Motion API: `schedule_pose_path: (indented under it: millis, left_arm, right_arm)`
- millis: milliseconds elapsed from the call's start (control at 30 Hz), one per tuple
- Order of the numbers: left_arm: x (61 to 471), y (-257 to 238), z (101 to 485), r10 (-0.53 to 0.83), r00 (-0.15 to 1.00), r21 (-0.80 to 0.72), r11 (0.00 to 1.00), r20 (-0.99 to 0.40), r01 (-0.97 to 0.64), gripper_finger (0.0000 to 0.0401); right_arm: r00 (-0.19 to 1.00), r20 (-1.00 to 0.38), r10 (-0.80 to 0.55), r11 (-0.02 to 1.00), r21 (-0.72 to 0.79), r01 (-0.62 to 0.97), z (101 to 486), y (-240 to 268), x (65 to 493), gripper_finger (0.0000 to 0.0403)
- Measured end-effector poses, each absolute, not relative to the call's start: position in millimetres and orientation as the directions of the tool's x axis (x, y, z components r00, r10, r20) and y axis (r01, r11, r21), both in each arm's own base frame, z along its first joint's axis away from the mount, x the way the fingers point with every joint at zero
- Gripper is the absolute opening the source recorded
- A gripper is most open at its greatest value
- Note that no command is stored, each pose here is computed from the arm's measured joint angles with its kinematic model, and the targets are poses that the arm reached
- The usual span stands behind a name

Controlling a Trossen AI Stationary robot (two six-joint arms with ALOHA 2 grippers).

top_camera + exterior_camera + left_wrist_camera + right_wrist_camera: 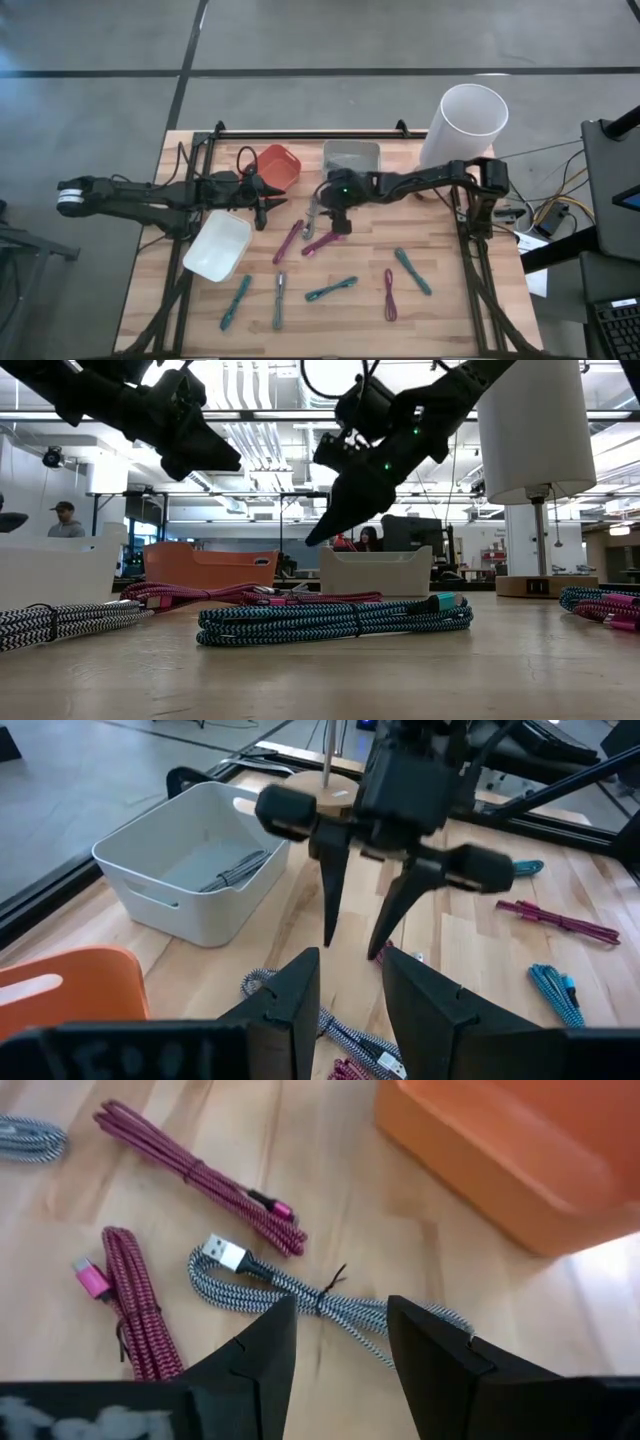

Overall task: Pick & Place USB Port
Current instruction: Put the top white USB cable into the gray bin

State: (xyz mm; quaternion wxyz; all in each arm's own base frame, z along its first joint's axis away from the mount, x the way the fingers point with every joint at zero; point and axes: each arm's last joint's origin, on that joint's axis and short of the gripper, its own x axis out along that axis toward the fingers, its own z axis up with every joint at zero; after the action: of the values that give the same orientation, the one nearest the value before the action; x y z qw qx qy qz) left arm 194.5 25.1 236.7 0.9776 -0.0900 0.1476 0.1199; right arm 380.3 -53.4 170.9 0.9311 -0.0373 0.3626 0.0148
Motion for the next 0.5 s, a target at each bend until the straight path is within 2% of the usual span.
schedule_pose_path:
  millis: [133, 333, 500]
  left_arm:
    - [195.2, 24.0, 235.8, 0.188, 0.930, -0.173, 0.953, -0.315, -0.251, 0.0115]
    - [197.8, 23.3, 232.1, 0.170, 0.927, -0.175, 0.955, -0.335, -0.238, 0.0115]
    - [200.2, 23.6, 229.1, 0.169, 0.922, -0.174, 0.955, -0.349, -0.241, 0.0115]
  right_arm:
    - [0.728, -0.686, 0.002, 0.995, -0.072, -0.071, 164.5, -53.8, 383.0, 0.0155]
    - [0.727, -0.686, 0.011, 0.956, -0.207, -0.210, 148.7, -51.8, 388.9, 0.0155]
    - [0.689, -0.725, 0.016, 0.957, -0.189, -0.221, 126.0, -53.7, 400.6, 0.0155]
